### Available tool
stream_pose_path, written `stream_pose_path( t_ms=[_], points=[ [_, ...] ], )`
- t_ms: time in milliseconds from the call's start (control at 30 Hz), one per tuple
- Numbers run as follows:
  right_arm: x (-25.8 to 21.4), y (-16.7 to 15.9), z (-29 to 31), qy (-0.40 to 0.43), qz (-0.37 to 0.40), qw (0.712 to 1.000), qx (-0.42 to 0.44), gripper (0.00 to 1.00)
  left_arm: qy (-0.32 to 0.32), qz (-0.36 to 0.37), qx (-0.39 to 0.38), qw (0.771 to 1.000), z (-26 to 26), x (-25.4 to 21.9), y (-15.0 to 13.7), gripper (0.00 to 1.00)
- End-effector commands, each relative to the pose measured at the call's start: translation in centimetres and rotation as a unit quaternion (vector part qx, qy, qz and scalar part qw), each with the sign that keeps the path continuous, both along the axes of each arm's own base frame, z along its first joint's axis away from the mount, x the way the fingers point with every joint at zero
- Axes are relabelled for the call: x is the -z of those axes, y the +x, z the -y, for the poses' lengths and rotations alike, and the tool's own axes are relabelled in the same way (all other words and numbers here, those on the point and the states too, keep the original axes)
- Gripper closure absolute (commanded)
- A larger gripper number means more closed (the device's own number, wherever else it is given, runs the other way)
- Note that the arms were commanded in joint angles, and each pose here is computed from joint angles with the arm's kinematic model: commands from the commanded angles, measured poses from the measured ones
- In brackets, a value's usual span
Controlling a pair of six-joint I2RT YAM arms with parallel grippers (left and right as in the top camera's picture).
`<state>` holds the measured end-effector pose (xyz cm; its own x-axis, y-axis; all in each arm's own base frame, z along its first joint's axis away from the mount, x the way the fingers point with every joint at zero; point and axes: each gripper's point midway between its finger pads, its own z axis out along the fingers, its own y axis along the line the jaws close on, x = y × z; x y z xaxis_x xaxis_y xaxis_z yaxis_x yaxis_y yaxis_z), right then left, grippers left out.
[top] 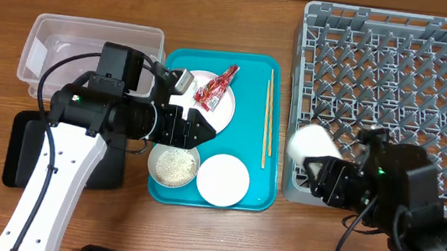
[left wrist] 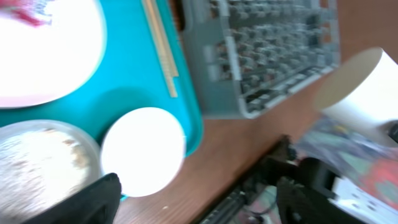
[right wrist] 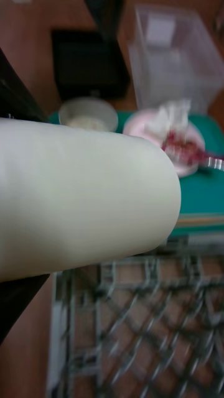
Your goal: Sort waste into correct bins and load items into the dishwasher
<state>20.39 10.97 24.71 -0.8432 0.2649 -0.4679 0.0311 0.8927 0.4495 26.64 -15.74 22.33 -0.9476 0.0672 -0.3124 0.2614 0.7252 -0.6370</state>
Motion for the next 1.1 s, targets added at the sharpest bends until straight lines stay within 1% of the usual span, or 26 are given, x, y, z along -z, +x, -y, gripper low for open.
stream_pose_path(
  t_ms=[0, 67, 133, 200, 300, 333, 367, 400, 467, 533, 600, 667, 767, 833, 933, 1000, 1067],
  points=[
    [2.3, 1.8, 3.7, -0.082, -0.043, 0.989, 0.116, 0.44, 0.049, 0.008, -0.01, 0.999, -0.7, 0.8, 0.3, 0.23],
    [4.2, 2.3, 3.5, -0.107, -0.082, 0.984, 0.114, 0.43, 0.063, 0.013, -0.005, 0.998, -0.5, 1.0, 0.0, 0.25],
    [5.9, 3.1, 3.6, -0.134, -0.111, 0.978, 0.119, 0.42, 0.091, 0.017, -0.003, 0.996, -0.7, 1.4, -0.3, 0.27],
    [7.5, 3.6, 3.8, -0.155, -0.141, 0.969, 0.132, 0.42, 0.113, 0.018, 0.003, 0.993, -0.7, 1.7, -0.9, 0.29],
    [10.3, 3.8, 3.4, -0.178, -0.197, 0.956, 0.123, 0.41, 0.144, 0.022, 0.016, 0.989, -0.6, 1.9, -2.0, 0.32],
    [10.7, 3.7, 3.4, -0.182, -0.208, 0.953, 0.121, 0.38, 0.149, 0.025, 0.019, 0.988, -0.5, 1.8, -2.3, 0.33],
    [11.9, 3.3, 3.2, -0.189, -0.237, 0.946, 0.115, 0.27, 0.161, 0.032, 0.017, 0.986, -0.5, 1.6, -2.7, 0.33],
    [12.3, 3.2, 2.9, -0.187, -0.25, 0.944, 0.111, 0.22, 0.168, 0.036, 0.013, 0.985, -0.5, 1.5, -2.8, 0.33],
    [12.6, 3.2, 2.6, -0.182, -0.256, 0.943, 0.108, 0.15, 0.177, 0.047, 0.004, 0.983, -0.5, 1.1, -3.0, 0.33],
    [12.0, 3.7, 2.4, -0.174, -0.241, 0.948, 0.109, 0.09, 0.184, 0.053, -0.003, 0.981, -0.4, 1.0, -3.0, 0.32],
    [10.4, 4.4, 2.2, -0.161, -0.215, 0.957, 0.111, 0.06, 0.199, 0.058, -0.007, 0.978, -0.2, 1.2, -3.0, 0.32],
    [8.2, 5.1, 1.9, -0.142, -0.18, 0.967, 0.112, 0.05, 0.232, 0.058, -0.026, 0.971, -0.7, 1.8, -2.7, 0.33],
    [3.9, 5.7, 1.5, -0.106, -0.115, 0.981, 0.113, 0.05, 0.284, 0.04, -0.082, 0.954, -2.1, 3.5, -2.1, 0.34],
    [1.3, 5.7, 1.3, -0.077, -0.075, 0.988, 0.112, 0.05, 0.304, 0.02, -0.108, 0.946, -2.6, 5.0, -2.0, 0.34],
    [-1.9, 5.1, 0.5, -0.023, -0.023, 0.995, 0.097, 0.01, 0.317, -0.003, -0.116, 0.941, -2.6, 8.1, -1.6, 0.36],
    [-3.4, 4.3, 0.2, 0.004, 0.0, 0.996, 0.087, 0.0, 0.32, -0.008, -0.114, 0.941, -2.2, 10.3, -0.9, 0.4],
    [-4.2, 3.7, 0.4, 0.012, 0.012, 0.996, 0.085, 0.0, 0.313, -0.02, -0.106, 0.944, -1.3, 12.1, -0.4, 0.46]
  ],
)
